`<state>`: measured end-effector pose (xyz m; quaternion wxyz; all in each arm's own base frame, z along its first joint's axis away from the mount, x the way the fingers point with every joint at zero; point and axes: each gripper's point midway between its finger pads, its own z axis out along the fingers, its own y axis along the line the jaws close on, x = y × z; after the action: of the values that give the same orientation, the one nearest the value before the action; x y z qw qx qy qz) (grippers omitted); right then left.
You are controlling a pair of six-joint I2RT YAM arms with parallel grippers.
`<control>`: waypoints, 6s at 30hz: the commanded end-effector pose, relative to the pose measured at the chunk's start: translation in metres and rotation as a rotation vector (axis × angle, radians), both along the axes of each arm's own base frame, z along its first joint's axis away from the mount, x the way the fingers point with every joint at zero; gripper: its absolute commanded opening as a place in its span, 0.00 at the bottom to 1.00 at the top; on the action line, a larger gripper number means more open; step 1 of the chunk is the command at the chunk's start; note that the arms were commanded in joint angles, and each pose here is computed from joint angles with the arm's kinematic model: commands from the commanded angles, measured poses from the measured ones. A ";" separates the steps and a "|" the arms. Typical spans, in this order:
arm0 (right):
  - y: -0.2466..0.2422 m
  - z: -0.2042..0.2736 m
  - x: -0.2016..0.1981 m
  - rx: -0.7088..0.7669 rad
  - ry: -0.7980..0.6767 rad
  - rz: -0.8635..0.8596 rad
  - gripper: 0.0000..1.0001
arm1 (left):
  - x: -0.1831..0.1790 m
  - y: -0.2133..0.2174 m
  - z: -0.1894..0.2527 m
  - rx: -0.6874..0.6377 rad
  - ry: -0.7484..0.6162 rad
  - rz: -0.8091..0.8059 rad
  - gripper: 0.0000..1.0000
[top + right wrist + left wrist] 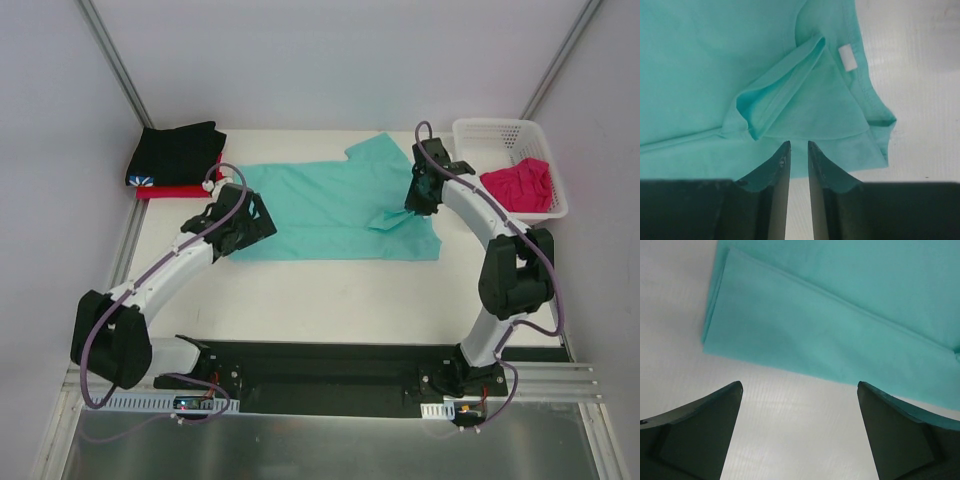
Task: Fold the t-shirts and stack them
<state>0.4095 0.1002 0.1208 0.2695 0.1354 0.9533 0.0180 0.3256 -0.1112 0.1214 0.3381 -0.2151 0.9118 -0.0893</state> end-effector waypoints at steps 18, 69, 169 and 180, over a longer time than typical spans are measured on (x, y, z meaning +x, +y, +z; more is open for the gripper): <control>0.061 -0.026 0.010 0.035 0.039 0.070 0.01 | -0.042 0.004 0.001 0.011 0.039 -0.006 0.99; 0.045 -0.030 0.025 0.043 0.080 0.097 0.01 | -0.040 0.007 0.023 0.033 -0.004 -0.023 0.99; 0.040 -0.021 0.020 0.160 0.107 0.170 0.01 | -0.015 0.025 -0.126 -0.004 0.232 0.051 0.96; 0.084 -0.070 0.049 0.313 0.189 0.176 0.01 | -0.018 0.020 -0.121 -0.025 0.226 0.030 0.95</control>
<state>0.4495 0.1621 0.0495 0.1593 0.0839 0.9742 0.1358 0.3414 -0.0867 0.0282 0.2993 -0.2359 0.9212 -0.0778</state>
